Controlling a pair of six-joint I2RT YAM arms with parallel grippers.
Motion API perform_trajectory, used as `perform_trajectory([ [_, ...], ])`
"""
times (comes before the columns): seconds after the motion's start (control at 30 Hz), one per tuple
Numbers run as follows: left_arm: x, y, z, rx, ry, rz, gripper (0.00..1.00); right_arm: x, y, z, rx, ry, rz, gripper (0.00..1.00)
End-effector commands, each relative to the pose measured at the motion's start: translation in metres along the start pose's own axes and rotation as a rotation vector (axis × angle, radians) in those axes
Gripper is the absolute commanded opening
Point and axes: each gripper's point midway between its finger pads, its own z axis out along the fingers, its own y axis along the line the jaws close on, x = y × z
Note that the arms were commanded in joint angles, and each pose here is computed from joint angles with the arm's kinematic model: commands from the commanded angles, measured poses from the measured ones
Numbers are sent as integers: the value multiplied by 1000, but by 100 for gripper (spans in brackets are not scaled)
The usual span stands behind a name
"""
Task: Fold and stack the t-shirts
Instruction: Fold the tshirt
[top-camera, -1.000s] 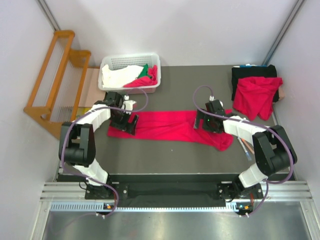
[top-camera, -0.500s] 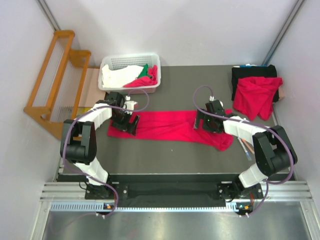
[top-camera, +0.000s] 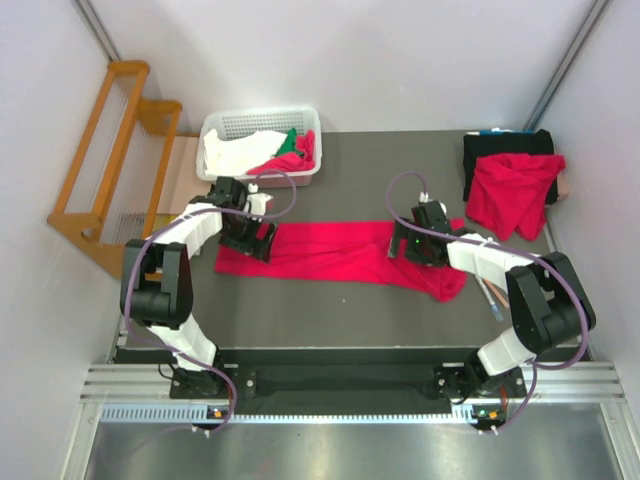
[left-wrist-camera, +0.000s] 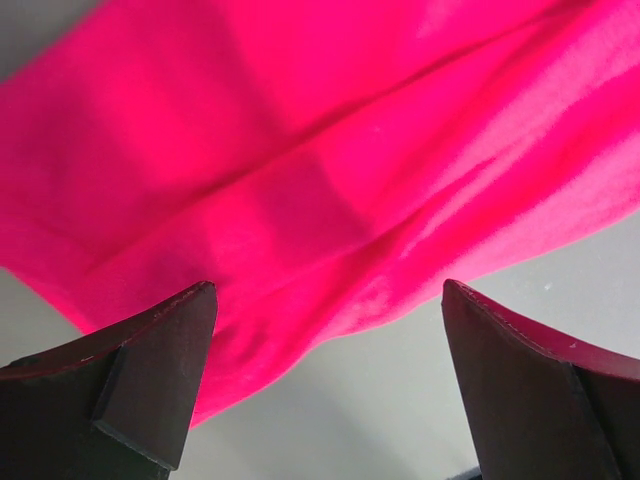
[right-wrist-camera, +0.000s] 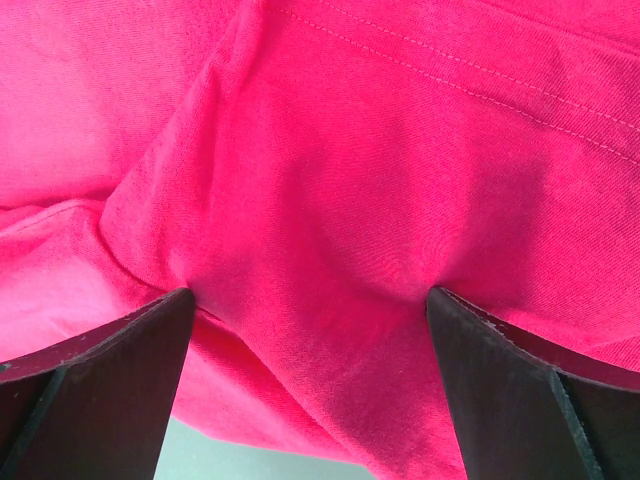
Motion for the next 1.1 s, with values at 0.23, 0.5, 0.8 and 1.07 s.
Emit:
perform_trajectory([
  [0.23, -15, 16, -2, -6, -54, -32, 97, 66, -4, 20, -23, 205, 14, 100],
  [0.5, -18, -3, -33, 16, -130, -11, 97, 67, -3, 22, -23, 213, 14, 100],
  [0.8, -2, 38, -37, -152, -101, -138, 94, 68, -4, 20, -21, 212, 8, 100],
  [1.07, 14, 45, -21, -180, -49, -148, 82, 67, -3, 20, -27, 207, 11, 100],
])
